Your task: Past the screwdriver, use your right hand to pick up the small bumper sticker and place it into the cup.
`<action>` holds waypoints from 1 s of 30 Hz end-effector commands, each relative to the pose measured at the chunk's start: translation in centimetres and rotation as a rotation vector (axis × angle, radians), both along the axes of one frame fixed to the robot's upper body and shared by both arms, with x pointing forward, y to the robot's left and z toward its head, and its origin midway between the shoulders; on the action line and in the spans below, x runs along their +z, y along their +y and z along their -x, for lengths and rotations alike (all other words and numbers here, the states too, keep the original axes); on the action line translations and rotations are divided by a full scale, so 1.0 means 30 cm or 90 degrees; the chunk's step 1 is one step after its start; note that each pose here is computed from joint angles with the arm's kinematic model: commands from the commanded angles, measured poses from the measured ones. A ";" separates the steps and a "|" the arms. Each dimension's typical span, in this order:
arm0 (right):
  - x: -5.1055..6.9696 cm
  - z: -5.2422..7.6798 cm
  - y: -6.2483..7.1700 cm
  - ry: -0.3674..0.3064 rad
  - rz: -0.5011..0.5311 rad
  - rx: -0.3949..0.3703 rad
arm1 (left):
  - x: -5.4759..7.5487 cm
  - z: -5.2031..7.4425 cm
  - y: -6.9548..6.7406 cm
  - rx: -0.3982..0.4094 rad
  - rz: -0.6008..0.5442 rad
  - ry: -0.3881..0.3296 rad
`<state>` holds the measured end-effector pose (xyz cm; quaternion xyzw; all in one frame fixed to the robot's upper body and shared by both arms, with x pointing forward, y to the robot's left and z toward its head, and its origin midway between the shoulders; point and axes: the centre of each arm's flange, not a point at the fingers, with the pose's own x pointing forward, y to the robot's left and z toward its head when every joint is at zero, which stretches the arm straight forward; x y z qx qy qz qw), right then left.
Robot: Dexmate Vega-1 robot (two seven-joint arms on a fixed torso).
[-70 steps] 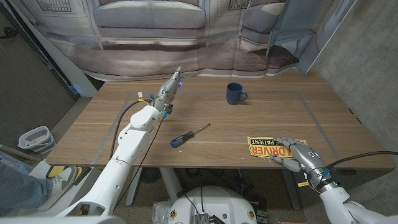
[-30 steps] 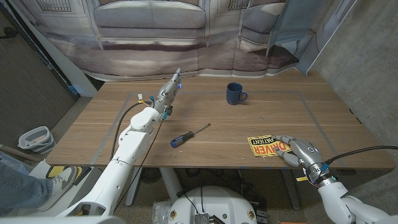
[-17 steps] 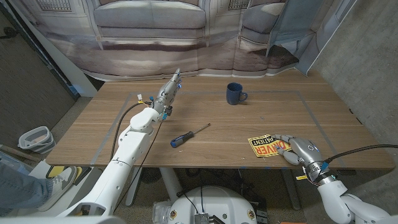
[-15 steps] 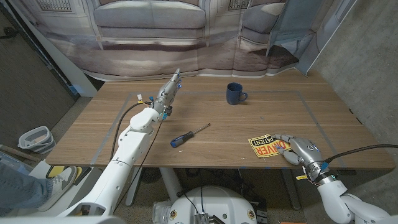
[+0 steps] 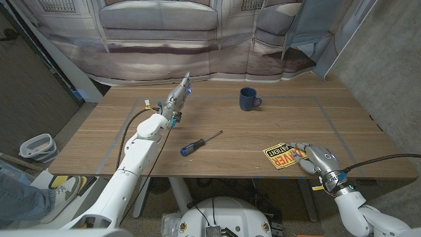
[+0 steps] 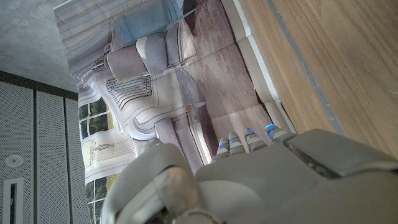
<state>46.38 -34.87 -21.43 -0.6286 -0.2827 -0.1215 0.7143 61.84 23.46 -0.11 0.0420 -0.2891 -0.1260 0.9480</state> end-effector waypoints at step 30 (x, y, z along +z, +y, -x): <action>0.085 0.035 -0.028 -0.091 0.011 -0.019 | 0.023 -0.029 -0.006 -0.008 -0.004 -0.002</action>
